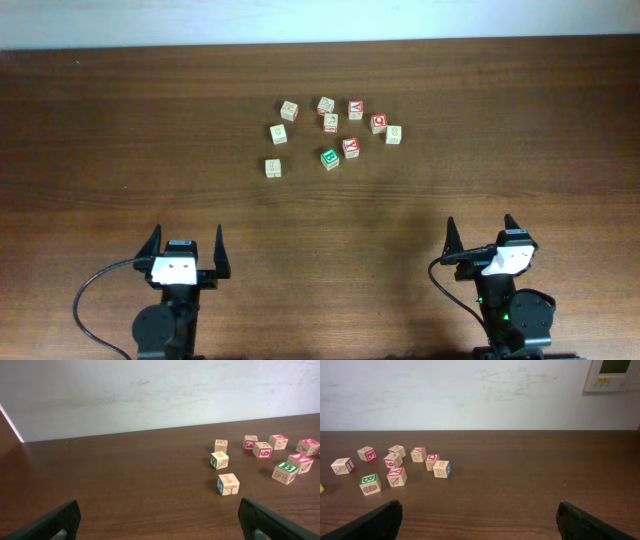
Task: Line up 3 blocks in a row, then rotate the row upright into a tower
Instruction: 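Raise both arms from rest toward the block cluster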
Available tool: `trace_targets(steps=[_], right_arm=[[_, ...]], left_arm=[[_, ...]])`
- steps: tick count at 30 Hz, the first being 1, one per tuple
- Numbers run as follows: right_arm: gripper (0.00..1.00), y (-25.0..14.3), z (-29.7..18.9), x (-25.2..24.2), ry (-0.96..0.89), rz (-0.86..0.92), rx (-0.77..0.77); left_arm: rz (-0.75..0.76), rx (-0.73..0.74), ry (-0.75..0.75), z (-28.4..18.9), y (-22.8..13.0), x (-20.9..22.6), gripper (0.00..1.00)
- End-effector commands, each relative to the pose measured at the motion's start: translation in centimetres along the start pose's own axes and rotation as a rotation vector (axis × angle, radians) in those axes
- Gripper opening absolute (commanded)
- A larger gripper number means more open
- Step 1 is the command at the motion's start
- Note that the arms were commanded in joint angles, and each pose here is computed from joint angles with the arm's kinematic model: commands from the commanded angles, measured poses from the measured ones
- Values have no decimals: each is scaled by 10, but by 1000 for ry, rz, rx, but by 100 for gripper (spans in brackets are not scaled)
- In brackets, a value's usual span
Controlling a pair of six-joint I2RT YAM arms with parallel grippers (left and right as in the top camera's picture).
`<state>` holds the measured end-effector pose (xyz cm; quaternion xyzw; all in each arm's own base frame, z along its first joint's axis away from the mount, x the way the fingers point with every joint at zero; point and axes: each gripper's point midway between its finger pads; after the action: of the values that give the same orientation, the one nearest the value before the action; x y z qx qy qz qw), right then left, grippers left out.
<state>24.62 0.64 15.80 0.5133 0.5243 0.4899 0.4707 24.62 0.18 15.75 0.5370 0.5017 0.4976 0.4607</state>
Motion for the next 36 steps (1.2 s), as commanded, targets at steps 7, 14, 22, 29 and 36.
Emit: trace_targets(steps=[7,14,22,29,36], right_arm=[[98,-3,0,-3,-15,5,4],[99,-3,0,-3,-15,5,4],[99,-3,0,-3,-15,5,4],[98,-3,0,-1,-3,8,4],[99,8,-1,16,96,5,-41]], left_arm=[[16,0,7,0,-1,1,99],[16,0,7,0,-1,1,99],[16,0,7,0,-1,1,99],[16,0,7,0,-1,1,99],[20,-83,-76,-2,18,-13,99]])
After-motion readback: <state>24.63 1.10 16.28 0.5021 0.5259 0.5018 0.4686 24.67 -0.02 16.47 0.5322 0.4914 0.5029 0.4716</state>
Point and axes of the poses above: each gripper's point midway between its finger pads, its own z axis out along the fingers, its own x axis along the line the jaws close on, y = z × x, and after that the axes turned 1 degree about -z, right-handed
